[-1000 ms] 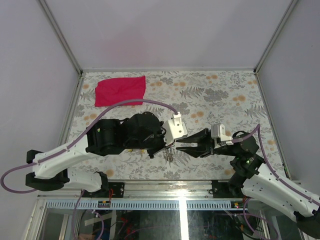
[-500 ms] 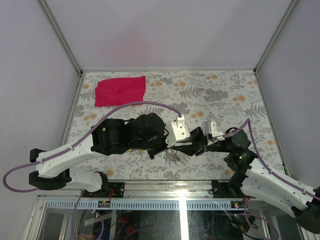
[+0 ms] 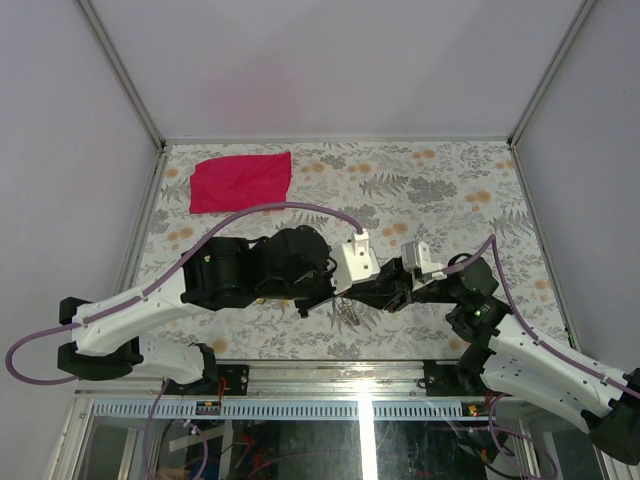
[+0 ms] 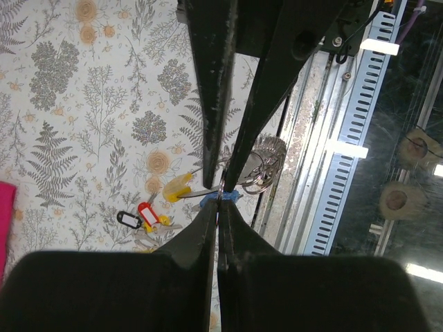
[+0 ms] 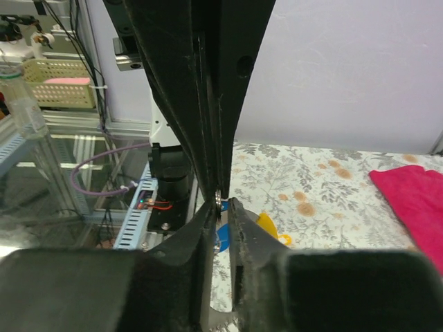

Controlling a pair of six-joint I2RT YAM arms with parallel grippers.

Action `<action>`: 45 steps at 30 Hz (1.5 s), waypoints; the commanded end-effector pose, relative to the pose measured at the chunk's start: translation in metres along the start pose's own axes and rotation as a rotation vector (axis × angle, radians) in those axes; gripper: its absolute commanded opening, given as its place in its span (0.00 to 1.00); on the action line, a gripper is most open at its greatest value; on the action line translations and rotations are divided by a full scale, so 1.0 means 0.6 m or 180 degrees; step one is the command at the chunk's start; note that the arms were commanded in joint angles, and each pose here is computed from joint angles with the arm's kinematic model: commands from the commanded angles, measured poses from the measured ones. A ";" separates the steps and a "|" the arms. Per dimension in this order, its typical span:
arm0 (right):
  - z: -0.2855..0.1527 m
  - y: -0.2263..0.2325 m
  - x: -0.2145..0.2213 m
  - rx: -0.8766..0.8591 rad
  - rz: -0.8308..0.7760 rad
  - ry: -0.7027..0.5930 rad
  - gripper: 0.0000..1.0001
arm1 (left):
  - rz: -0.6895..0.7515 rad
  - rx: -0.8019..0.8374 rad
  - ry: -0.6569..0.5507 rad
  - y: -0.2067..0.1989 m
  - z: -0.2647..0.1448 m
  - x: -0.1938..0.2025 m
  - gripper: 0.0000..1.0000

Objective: Put the keys on the keyring

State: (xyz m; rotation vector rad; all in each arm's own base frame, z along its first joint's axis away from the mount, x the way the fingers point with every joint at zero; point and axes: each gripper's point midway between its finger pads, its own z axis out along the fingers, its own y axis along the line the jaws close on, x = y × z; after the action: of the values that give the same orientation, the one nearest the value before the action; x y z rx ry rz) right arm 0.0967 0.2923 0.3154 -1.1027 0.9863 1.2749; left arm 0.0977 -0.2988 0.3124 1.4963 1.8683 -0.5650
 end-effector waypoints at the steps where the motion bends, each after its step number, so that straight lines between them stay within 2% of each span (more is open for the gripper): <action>1: 0.008 0.009 -0.037 -0.0122 -0.0137 -0.0207 0.10 | 0.0072 -0.0041 -0.0176 0.005 -0.012 -0.025 0.00; 4: 0.010 0.013 -0.044 -0.0166 -0.0117 -0.0247 0.02 | 0.0072 -0.0039 -0.0180 0.004 -0.011 -0.025 0.00; 9: 0.006 0.016 -0.066 -0.0134 -0.0156 -0.0379 0.00 | 0.0052 -0.0036 -0.0326 0.003 -0.019 -0.030 0.01; 14: -0.001 0.023 -0.093 -0.0114 -0.0205 -0.0501 0.00 | -0.0004 -0.0012 -0.0713 -0.001 -0.045 -0.045 0.16; 16: -0.002 0.025 -0.099 -0.0113 -0.0203 -0.0536 0.00 | -0.0040 0.0014 -0.0888 -0.005 -0.055 -0.053 0.19; 27: -0.005 0.034 -0.131 -0.0145 -0.0190 -0.0761 0.00 | -0.0251 0.0040 -0.1831 -0.009 -0.105 -0.084 0.23; 32: -0.009 0.029 -0.144 -0.0076 -0.0073 -0.1020 0.00 | -0.0369 0.0021 -0.2293 -0.006 -0.133 -0.101 0.27; 40: -0.010 0.002 -0.124 0.0214 -0.0003 -0.0943 0.00 | -0.0567 -0.0094 -0.2178 0.005 -0.107 -0.083 0.34; 45: -0.014 -0.001 -0.114 0.0290 -0.0017 -0.0851 0.00 | -0.0702 -0.0176 -0.2096 0.013 -0.088 -0.071 0.44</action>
State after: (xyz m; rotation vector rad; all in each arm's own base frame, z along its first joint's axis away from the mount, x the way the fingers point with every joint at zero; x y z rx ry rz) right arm 0.0925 0.2771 0.3649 -0.8807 0.8842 1.3672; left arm 0.0907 -0.2836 0.3712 1.0055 1.5145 -0.9434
